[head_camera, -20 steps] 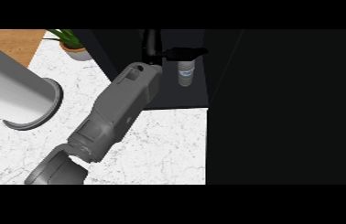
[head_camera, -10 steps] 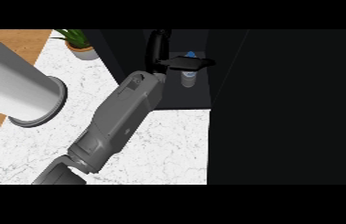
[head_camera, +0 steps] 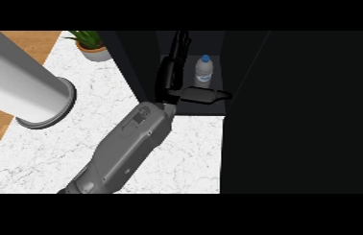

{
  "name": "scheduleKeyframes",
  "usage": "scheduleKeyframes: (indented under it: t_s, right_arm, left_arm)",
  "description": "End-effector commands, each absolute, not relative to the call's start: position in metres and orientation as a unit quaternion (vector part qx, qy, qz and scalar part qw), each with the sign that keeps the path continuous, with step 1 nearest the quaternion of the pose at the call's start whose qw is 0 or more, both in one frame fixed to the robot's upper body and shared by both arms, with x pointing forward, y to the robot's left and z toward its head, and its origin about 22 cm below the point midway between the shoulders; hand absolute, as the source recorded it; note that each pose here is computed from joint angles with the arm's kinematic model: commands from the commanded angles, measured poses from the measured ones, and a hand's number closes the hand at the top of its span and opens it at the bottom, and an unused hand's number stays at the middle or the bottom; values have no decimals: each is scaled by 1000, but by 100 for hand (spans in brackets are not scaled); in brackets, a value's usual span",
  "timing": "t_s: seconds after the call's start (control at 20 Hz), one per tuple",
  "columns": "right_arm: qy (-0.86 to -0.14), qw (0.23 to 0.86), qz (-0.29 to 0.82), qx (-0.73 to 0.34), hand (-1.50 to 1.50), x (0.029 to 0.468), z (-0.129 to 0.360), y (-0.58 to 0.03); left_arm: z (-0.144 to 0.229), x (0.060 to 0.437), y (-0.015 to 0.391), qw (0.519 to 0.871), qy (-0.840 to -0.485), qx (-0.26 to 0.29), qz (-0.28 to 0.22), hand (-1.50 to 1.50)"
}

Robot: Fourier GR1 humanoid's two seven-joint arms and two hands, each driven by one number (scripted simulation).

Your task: Pick up the bottled water, place it into the cabinet and close the cabinet

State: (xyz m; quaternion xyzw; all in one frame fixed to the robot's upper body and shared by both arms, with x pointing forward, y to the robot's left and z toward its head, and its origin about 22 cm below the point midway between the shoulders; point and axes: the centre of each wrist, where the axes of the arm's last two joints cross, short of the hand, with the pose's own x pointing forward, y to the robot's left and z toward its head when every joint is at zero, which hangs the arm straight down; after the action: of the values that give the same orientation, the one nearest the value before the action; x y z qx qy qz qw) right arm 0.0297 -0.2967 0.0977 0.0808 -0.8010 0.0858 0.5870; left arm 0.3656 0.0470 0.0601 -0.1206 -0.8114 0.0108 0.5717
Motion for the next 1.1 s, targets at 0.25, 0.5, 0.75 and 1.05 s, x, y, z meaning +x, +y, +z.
scheduleKeyframes:
  t_s: [0.25,0.5,0.75,1.05]
  right_arm:
    - [-816,568,94,54,-150,25,132,-279]
    - [-793,581,140,117,-150,34,134,-279]
    - [-760,586,221,172,150,39,141,-264]
    - [-735,590,253,217,150,41,146,-251]
  left_arm:
    - [47,283,62,581,-797,-163,25,-150]
    - [39,244,85,582,-795,-173,23,-150]
    - [43,238,114,580,-798,-161,32,-150]
    - [36,197,143,579,-800,-152,47,-150]
